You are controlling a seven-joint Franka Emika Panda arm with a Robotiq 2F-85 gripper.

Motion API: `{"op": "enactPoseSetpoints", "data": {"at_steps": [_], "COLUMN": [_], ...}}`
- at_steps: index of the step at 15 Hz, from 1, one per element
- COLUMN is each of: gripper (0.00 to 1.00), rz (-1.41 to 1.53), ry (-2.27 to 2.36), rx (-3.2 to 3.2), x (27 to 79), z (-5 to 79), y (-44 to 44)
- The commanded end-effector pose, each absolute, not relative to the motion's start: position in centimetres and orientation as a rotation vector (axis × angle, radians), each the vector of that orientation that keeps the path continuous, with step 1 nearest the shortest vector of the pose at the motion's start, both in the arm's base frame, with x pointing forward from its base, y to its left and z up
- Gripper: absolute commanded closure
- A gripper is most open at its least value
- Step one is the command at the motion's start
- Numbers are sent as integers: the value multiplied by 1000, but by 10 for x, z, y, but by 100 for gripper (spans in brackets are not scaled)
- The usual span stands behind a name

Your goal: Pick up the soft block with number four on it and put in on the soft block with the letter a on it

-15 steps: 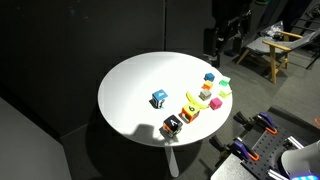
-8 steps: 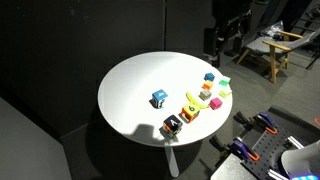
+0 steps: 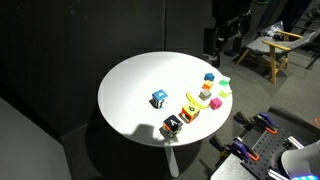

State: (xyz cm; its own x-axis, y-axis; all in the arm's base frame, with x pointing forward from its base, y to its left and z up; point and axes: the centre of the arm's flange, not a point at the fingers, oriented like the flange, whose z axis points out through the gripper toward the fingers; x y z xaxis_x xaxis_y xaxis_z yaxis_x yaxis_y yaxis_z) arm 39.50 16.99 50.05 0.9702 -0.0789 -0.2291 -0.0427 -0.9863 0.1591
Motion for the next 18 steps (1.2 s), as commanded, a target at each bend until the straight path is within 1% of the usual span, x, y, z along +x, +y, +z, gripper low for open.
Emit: {"op": "enactPoseSetpoints", "data": {"at_steps": [1,10,14,18], "gripper": [0,0,0,0], "rz": [-354,-354,-351,-287], "ry": [-92,-92,-95,-74], "rx": [2966,2966,2990,3040], "x": [395,395,402,416], "z": [500,500,503,505], "y": [170,170,163,153]}}
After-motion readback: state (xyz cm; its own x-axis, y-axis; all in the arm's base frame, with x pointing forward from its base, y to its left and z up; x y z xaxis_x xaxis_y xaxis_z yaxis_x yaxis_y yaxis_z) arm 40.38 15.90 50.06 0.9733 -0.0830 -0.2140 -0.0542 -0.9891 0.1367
